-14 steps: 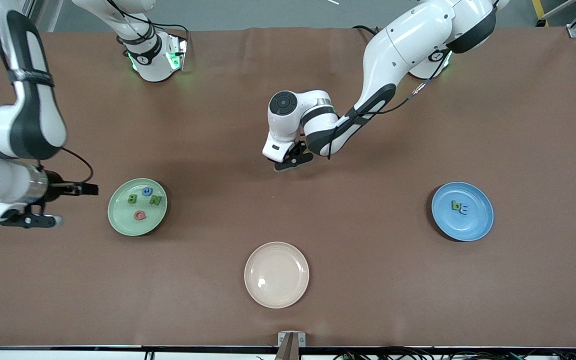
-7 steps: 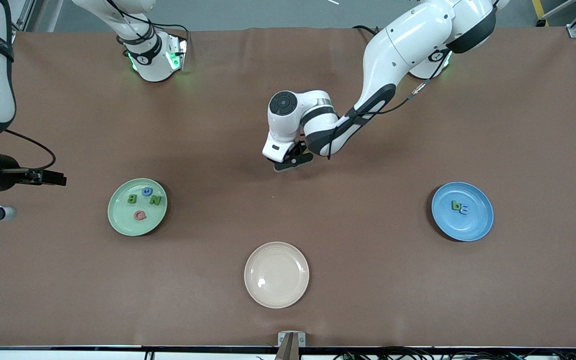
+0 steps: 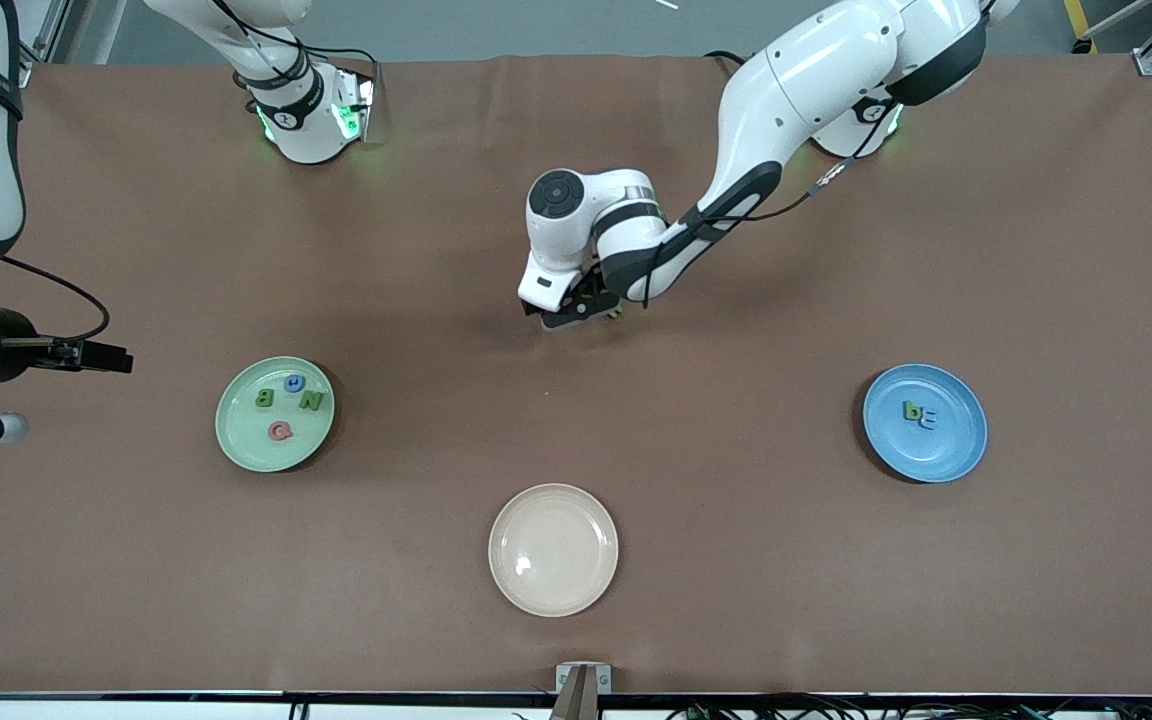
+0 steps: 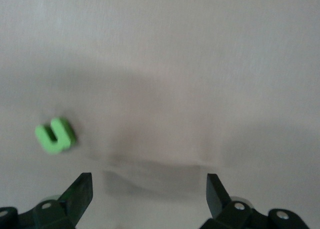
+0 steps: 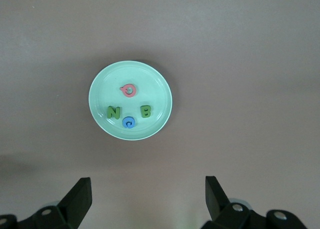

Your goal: Sort upper and lower case letters into plates

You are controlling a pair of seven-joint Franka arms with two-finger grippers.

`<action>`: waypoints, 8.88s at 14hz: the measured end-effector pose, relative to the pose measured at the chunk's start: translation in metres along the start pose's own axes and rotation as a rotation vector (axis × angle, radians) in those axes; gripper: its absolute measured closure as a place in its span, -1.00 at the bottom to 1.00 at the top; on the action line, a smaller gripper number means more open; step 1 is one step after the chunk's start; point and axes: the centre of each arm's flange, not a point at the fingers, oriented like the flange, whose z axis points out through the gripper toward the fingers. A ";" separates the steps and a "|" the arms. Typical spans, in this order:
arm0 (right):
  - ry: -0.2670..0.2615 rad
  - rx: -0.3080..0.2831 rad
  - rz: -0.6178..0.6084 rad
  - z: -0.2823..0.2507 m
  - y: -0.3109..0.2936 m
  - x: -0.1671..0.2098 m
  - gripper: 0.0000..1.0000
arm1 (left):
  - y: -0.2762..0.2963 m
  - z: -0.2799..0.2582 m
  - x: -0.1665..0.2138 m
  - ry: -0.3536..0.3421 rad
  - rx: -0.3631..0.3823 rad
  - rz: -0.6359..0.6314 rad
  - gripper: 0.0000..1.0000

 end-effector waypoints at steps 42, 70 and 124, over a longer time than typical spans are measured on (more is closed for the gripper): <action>0.185 0.013 -0.013 -0.081 -0.014 -0.143 -1.00 | -0.014 0.008 -0.046 -0.013 0.068 0.018 0.40; 0.181 0.042 -0.081 -0.073 -0.012 -0.140 -1.00 | -0.337 -0.136 0.309 -0.002 0.117 0.612 0.46; 0.174 0.026 -0.122 -0.081 -0.006 -0.140 -1.00 | -0.074 -0.109 0.068 -0.023 0.103 0.064 -1.00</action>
